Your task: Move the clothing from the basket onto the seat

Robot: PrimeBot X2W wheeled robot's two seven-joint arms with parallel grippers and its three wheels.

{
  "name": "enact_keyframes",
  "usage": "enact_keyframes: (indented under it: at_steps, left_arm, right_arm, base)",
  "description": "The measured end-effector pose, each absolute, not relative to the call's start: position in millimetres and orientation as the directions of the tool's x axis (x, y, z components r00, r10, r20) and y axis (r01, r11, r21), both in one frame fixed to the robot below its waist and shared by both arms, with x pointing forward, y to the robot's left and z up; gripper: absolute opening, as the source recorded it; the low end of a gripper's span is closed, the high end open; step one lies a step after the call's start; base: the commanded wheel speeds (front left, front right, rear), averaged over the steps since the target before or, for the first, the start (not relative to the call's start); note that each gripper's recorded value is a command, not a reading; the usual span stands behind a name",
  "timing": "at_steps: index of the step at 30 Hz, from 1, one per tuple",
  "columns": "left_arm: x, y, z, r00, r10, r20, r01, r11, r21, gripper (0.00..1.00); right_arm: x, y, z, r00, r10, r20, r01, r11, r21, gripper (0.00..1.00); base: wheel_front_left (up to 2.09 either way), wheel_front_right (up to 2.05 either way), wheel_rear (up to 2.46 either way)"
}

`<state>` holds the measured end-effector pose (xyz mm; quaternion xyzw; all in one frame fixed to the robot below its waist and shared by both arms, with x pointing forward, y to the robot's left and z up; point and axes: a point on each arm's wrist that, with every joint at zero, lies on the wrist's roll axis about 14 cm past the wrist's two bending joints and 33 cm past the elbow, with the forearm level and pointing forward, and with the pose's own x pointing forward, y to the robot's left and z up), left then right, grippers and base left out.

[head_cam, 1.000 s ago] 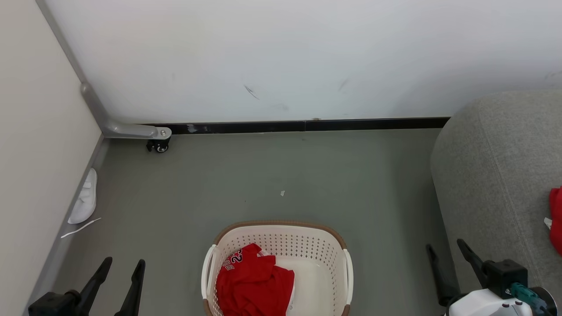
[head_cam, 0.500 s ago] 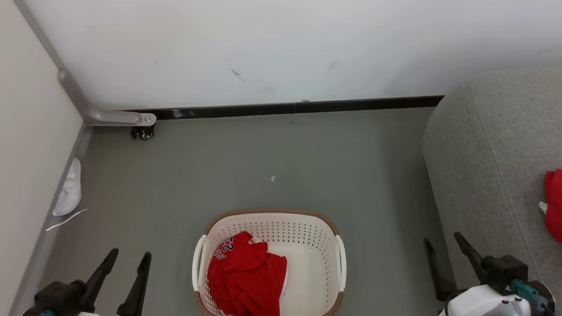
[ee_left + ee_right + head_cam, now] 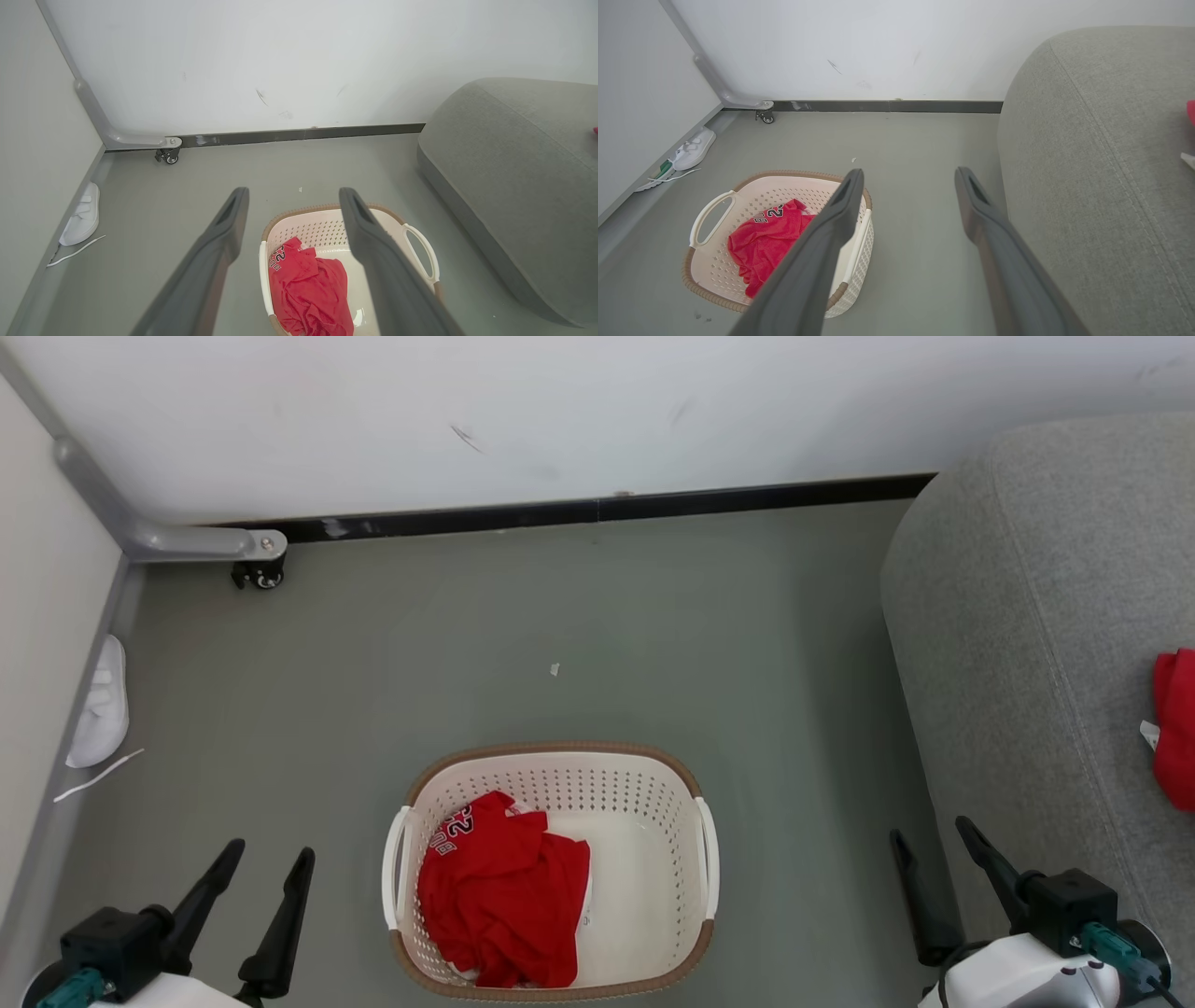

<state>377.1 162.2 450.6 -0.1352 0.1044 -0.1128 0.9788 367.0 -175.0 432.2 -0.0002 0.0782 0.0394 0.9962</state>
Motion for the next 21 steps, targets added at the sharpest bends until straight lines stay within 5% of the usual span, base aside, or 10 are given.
enact_keyframes:
  at_steps: [21]
  left_arm:
    - [412,154,419,0.917,-0.323,-0.234,0.244,0.918,-0.312,1.0]
  right_arm:
    - [394,-162,403,0.969,0.117,-0.219,-0.115,0.993,0.025,1.0]
  base:
    - [0.0,0.0,0.0]
